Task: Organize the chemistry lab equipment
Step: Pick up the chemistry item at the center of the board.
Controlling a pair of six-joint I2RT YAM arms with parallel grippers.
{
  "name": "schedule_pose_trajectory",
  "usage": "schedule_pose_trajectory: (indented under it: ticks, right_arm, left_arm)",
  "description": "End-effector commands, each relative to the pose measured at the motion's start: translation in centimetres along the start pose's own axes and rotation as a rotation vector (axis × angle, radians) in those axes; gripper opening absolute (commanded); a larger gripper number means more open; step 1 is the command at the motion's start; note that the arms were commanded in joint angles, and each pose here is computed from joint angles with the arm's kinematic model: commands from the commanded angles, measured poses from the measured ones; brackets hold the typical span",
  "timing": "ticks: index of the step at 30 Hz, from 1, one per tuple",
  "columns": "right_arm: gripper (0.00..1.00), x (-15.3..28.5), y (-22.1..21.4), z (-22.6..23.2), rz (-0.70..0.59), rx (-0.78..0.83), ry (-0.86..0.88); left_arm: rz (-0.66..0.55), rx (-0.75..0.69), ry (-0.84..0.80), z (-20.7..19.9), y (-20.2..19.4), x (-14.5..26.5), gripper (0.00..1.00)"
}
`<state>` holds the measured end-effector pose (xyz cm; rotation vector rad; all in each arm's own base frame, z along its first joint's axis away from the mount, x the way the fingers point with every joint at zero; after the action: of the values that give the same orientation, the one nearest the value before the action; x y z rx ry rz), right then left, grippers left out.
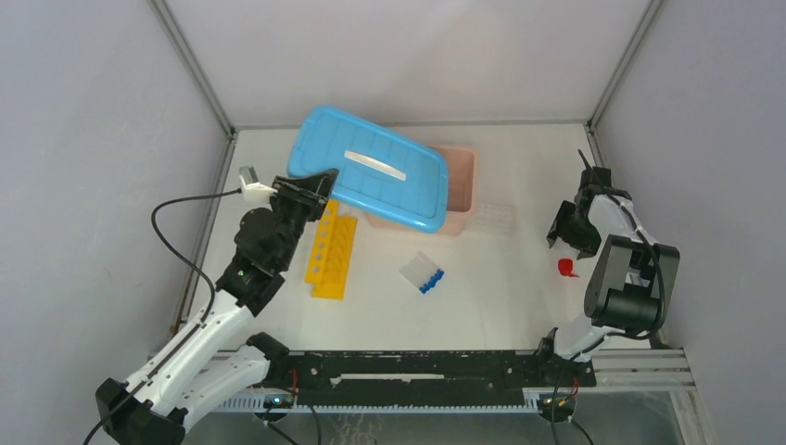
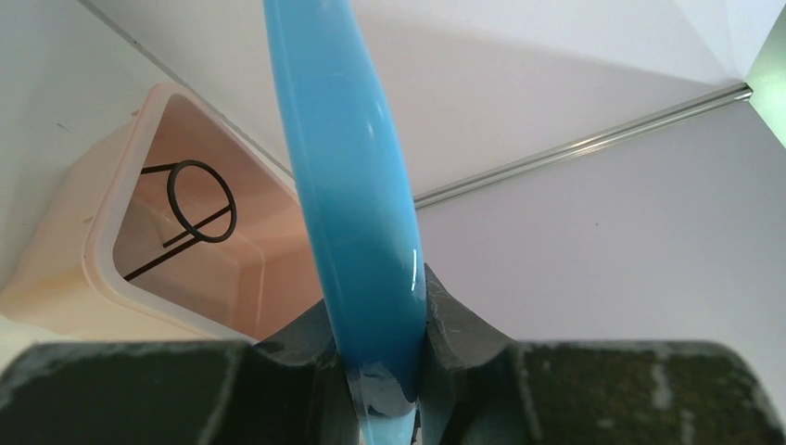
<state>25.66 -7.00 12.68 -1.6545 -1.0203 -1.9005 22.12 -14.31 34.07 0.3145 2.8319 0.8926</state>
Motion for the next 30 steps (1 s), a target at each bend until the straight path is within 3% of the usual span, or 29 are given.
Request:
schedule_pose_trajectory:
  ticks: [1, 18, 30]
  right_arm:
    - [0.37, 1.5, 0.7, 0.8, -0.067, -0.021, 0.063]
    - [0.36, 7.3, 1.8, 2.7, -0.237, 0.006, 0.172]
    - [0.35, 17.1, 1.8, 10.6, -0.402, 0.171, 0.365]
  left_arm:
    - [-0.112, 0.032, -0.100, -3.4, 3.3, 0.5, 0.00]
    - [-0.182, 0.046, -0.102, -4.5, 5.4, 0.4, 0.00]
    - [-0.325, 0.098, -0.071, -5.6, 8.4, 0.9, 0.00]
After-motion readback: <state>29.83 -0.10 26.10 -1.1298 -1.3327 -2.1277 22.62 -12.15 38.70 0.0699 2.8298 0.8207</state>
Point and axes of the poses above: each gripper's point midway between its finger pads, its own x axis back along the fingers, its own z axis along the line the jaws close on, y = z × x, the point moved 8 cm from there along x, back along the fingers, and after that the axes turned 13 degrees about -x, right-handed, at the moved point
